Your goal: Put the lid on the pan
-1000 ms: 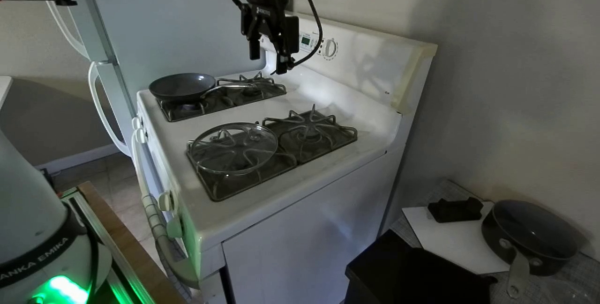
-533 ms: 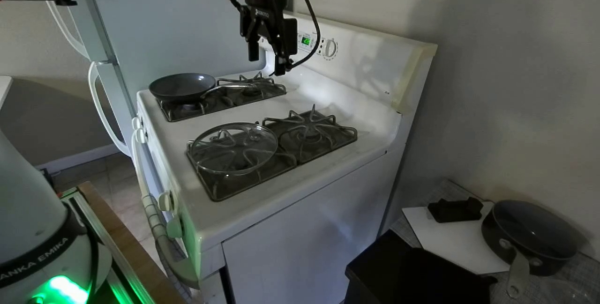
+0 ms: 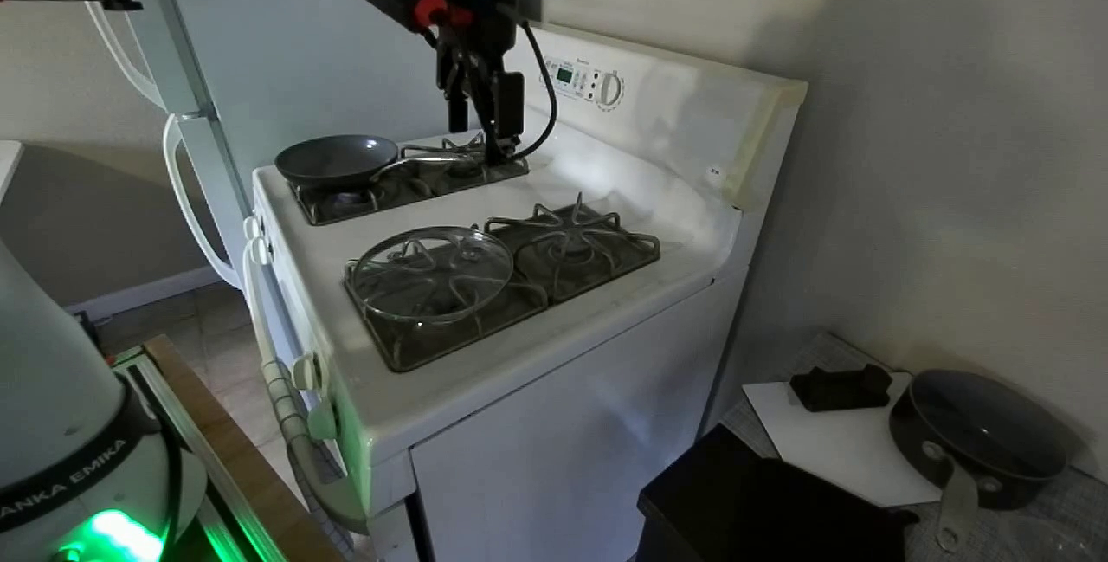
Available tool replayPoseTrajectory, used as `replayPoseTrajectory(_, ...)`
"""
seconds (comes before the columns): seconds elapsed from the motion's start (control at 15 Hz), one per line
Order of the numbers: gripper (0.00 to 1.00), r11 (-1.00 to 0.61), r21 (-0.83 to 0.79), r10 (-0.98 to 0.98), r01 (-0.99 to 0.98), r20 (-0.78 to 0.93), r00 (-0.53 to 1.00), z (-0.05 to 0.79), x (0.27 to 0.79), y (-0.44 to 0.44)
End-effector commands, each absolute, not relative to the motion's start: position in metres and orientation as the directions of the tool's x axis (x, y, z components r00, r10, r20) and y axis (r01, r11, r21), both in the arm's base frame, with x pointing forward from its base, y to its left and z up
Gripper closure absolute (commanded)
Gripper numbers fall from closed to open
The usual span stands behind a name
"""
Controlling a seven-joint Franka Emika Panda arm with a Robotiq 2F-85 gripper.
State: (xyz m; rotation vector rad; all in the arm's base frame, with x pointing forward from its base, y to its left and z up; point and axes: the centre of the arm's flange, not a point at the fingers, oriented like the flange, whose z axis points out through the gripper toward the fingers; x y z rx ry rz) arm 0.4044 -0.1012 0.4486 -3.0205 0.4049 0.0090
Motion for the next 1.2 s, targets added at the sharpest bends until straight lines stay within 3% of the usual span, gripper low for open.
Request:
replayPoseTrajectory(0.0, 0.0, -0.932, -0.125, -0.342, -0.34, 0.001, 0.94, 0.415, 0.381, -0.084)
replayPoseTrajectory(0.73, 0.0, -0.905, -0.047, -0.42, -0.422, -0.059, 0.906, 0.356, 0.358, -0.049)
replayPoseTrajectory(1.13, 0.0, -0.903, -0.025, -0.429, -0.429, -0.008, 0.903, 0.337, 0.364, -0.037)
